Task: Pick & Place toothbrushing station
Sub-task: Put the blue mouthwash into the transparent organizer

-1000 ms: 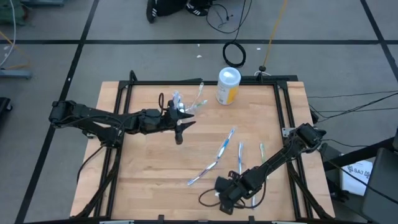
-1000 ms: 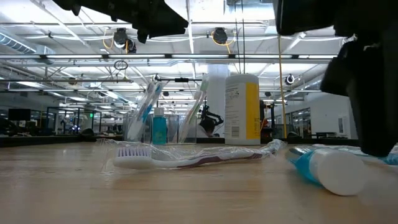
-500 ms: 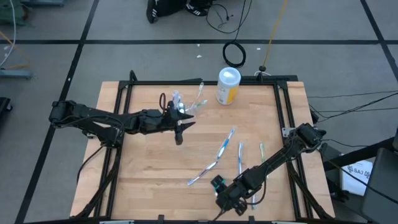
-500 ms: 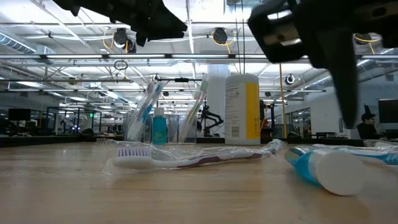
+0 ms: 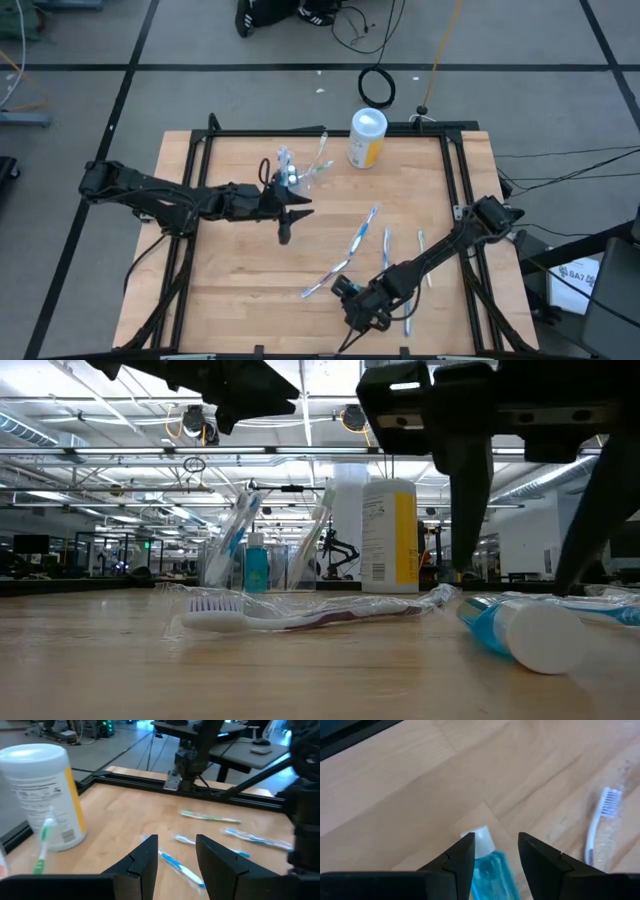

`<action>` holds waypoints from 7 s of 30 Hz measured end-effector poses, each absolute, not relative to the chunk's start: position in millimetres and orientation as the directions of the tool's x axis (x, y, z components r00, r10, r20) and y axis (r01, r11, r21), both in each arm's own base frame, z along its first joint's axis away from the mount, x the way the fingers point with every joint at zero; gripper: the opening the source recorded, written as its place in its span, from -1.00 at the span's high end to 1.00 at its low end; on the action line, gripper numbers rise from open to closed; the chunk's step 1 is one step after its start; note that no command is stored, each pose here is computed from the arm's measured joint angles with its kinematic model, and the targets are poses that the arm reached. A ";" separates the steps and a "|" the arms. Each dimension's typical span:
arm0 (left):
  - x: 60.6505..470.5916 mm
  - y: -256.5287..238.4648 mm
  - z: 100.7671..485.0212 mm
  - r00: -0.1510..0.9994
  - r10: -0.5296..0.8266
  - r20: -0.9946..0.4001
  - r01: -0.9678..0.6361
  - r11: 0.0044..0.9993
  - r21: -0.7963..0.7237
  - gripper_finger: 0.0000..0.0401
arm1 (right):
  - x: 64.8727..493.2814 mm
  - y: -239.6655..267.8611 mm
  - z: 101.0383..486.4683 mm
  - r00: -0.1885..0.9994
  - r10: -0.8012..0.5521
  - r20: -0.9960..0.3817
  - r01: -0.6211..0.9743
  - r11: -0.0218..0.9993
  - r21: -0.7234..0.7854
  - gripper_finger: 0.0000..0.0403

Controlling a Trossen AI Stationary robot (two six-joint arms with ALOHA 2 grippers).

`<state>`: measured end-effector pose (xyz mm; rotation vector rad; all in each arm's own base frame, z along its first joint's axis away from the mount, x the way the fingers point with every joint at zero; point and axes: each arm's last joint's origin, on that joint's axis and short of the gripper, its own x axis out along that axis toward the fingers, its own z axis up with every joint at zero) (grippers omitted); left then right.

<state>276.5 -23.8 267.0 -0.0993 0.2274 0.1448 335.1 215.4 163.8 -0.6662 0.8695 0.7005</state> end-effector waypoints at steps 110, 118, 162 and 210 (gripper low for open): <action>283.3 -39.4 233.9 0.890 0.229 -0.394 -0.201 0.973 0.111 -0.39 | 376.5 -33.6 202.0 0.892 0.329 0.310 -0.331 0.942 -0.048 0.52; 283.5 -40.4 233.9 0.897 0.195 -0.398 -0.170 0.981 0.096 0.07 | 376.5 -33.5 201.9 0.891 0.333 0.309 -0.329 0.942 -0.067 0.51; 283.9 -43.1 233.7 0.907 0.104 -0.408 -0.076 0.993 0.086 0.39 | 376.0 -31.1 200.4 0.862 0.421 0.283 -0.412 0.906 -0.093 0.29; 293.6 -26.0 201.6 0.816 0.189 -0.546 -0.210 0.977 0.024 0.39 | 356.6 -9.5 222.5 0.976 0.119 -0.181 -0.149 0.975 -0.162 0.16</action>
